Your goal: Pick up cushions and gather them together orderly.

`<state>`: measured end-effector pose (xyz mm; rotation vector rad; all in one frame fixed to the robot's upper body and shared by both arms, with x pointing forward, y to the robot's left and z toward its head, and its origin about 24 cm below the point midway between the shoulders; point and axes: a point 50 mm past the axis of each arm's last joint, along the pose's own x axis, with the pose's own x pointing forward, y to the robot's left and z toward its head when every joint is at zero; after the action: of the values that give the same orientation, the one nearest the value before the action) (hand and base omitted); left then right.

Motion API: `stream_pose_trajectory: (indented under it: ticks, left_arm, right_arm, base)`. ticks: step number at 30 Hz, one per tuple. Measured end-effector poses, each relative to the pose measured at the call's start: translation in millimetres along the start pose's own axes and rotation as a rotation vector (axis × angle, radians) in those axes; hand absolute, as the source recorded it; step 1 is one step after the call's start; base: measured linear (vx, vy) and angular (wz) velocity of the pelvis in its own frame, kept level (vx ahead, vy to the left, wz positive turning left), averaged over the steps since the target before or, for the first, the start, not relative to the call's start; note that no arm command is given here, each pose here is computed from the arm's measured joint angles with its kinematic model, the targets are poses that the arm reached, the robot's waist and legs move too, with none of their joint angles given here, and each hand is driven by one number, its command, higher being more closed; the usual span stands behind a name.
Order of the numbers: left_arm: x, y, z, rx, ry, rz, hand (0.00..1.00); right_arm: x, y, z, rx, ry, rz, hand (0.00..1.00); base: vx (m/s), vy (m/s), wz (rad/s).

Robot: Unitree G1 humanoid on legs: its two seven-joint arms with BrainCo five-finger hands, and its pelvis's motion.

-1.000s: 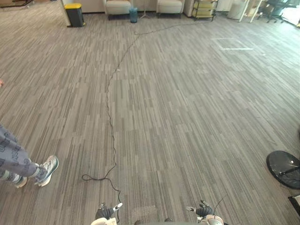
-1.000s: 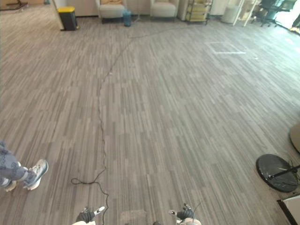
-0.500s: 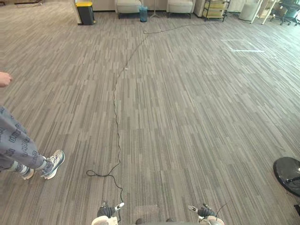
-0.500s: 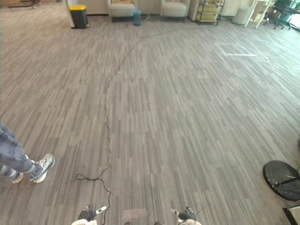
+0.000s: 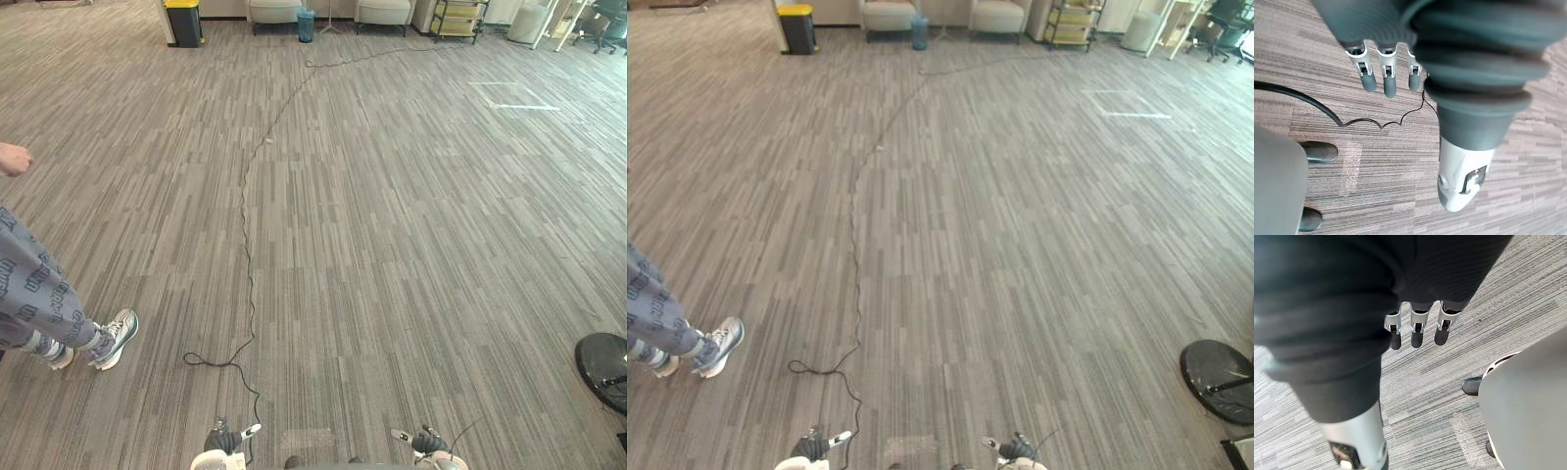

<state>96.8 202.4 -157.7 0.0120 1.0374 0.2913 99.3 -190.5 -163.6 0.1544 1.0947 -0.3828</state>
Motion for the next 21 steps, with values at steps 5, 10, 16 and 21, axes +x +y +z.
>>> stream_pose_trajectory:
  ticks: [5,10,16,21]
  left_arm:
    - [0.0,-0.5,0.3,0.009,-0.001,-0.004,0.00]
    - [0.0,-1.3,0.2,0.015,-0.001,-0.007,0.00]
    - [0.0,-1.6,0.5,0.015,-0.003,-0.008,0.00]
    - [1.5,-2.6,7.3,0.005,-0.022,-0.008,0.00]
  right_arm:
    - [0.0,0.2,-0.1,-0.002,0.000,0.000,0.00]
    - [-0.1,1.4,-0.1,-0.022,-0.001,0.006,0.00]
    - [0.0,1.6,0.7,-0.029,-0.004,0.008,0.00]
    - [0.6,4.2,6.4,-0.011,-0.024,0.010,0.00]
  base:
    - [-0.04,-0.007,-0.01]
    - [-0.04,-0.008,-0.02]
    - [0.00,0.000,0.02]
    - [0.02,-0.021,0.18]
